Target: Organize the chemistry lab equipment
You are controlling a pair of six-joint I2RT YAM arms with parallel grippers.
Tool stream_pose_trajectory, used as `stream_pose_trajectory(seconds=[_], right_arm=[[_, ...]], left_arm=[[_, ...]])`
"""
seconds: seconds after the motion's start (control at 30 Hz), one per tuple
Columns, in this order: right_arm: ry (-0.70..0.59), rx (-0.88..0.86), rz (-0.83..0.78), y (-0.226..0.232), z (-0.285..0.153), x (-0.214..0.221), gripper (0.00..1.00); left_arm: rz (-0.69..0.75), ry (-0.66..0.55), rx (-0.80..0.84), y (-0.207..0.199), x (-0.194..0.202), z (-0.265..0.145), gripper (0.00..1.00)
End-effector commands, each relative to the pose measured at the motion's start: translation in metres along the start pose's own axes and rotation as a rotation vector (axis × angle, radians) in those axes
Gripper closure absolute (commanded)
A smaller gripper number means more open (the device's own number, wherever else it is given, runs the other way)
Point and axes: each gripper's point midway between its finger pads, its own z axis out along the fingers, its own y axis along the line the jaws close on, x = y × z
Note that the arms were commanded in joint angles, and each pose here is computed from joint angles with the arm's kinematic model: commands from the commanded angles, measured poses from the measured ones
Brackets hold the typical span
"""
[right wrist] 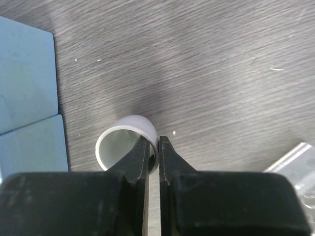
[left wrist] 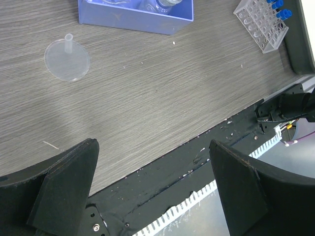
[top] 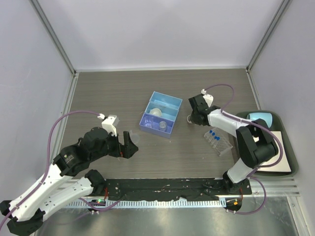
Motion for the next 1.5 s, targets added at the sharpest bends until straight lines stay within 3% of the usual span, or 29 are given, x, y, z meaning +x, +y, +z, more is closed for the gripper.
stream_pose_trajectory(seconds=[0.0, 0.23, 0.5, 0.83, 1.47], right_arm=[[-0.132, -0.020, 0.005, 0.004, -0.039, -0.043, 0.99], [-0.192, -0.097, -0.004, 0.023, -0.082, -0.063, 0.99], [-0.182, -0.234, -0.082, 0.093, -0.107, -0.061, 0.99], [-0.113, -0.245, -0.161, 0.151, -0.074, -0.045, 0.99], [0.028, -0.141, -0.236, 0.141, -0.017, -0.004, 0.99]], left_arm=[[0.005, -0.010, 0.023, -0.004, -0.001, 0.000, 0.00], [0.004, -0.015, 0.029, -0.005, -0.002, 0.000, 0.00], [0.006, -0.019, 0.035, -0.005, -0.002, -0.002, 0.00], [0.017, -0.011, 0.046, -0.008, 0.000, -0.003, 0.00], [0.020, -0.025, 0.060, -0.010, 0.000, -0.006, 0.00]])
